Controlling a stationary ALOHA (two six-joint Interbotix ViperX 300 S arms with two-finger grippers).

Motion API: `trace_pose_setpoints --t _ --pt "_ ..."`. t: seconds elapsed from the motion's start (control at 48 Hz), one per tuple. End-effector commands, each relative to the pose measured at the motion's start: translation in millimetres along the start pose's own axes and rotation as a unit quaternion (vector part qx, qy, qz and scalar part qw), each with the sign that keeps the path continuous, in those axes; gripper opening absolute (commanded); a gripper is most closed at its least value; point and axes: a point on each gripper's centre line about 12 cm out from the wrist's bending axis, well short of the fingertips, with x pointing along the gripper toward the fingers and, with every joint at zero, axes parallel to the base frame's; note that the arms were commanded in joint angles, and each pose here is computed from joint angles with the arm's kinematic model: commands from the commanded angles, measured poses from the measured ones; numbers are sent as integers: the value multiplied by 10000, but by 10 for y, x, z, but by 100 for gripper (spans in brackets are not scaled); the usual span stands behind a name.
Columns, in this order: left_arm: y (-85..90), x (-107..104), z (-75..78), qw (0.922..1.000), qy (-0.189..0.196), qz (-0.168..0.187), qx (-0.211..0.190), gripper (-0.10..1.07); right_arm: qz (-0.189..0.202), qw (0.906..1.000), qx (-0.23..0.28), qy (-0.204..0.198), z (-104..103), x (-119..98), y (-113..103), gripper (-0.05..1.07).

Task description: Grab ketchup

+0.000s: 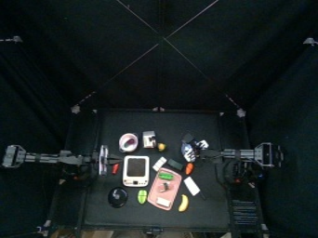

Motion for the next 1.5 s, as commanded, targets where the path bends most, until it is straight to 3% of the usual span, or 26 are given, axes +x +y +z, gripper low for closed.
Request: trace_pose_setpoints --t 0.0,0.583,1.021,1.479 --pt "4 18 36 10000 -39 14 -32 47 159 9996 67 -217 121 -125 48 84" --pt "39 14 -81 9986 492 136 -154 47 507 9979 -200 -359 121 -277 330 84" --pt "38 11 -92 9984 523 135 -147 47 1084 9935 -263 -228 -1 -477 662 83" --pt "39 14 -87 9985 515 135 -154 47 1137 9930 -283 -165 -35 -480 717 83"
